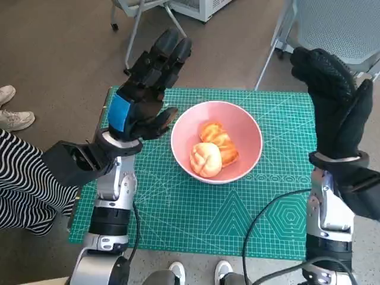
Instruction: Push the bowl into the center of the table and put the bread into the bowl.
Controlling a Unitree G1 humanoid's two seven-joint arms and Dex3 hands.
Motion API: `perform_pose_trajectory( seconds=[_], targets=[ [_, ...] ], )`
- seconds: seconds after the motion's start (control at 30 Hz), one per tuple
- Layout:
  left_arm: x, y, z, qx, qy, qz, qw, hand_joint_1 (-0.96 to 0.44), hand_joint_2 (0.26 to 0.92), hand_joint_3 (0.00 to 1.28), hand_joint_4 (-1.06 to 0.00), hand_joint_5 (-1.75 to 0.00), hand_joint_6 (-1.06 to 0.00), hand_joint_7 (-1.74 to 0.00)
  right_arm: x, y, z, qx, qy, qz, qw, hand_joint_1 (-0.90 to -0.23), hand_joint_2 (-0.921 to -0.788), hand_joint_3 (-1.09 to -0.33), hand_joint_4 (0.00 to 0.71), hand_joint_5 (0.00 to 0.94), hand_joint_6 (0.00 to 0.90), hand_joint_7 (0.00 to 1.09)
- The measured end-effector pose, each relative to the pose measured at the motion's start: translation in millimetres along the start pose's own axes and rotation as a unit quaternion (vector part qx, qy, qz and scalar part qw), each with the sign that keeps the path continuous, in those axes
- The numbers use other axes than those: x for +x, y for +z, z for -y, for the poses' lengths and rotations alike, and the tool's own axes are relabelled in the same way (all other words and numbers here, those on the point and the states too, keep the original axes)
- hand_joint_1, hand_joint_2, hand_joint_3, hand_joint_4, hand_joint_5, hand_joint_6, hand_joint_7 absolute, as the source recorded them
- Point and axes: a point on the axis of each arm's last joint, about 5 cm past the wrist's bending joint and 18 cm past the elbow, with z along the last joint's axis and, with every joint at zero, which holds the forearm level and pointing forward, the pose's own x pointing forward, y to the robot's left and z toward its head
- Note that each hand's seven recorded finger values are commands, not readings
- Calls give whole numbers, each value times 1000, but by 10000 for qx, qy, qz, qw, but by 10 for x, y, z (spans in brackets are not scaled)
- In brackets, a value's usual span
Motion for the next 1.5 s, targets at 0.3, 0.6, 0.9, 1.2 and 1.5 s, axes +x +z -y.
perform_pose_trajectory(
  seconds=[0.3,0.6,0.9,1.2,1.5],
  targets=[
    [4,9,-5,1,-49,2,10000,-619,921,337,-112,0,-189,-2,8,7,-34,-49,3,4,10000,-715,-921,-683,207,5,107,512],
    [5,15,-15,14,-100,-4,9999,-613,921,312,-114,-1,-191,-3,7,18,-37,-85,-23,24,10000,-710,-921,-682,207,4,108,508],
    [12,13,-23,-71,-178,-50,9998,-605,921,305,-126,-7,-193,-6,8,31,-40,-116,-61,30,9999,-708,-921,-681,209,4,110,506],
    [21,21,-23,-185,-225,-44,9996,-599,921,307,-125,-7,-192,-7,14,43,-45,-186,-79,-2,9998,-709,-921,-681,207,3,112,504],
    [38,47,-22,-251,-298,1,9992,-586,921,304,-119,-4,-190,-8,14,63,-40,-261,-61,9,9996,-716,-921,-681,206,2,102,495]
  ],
)
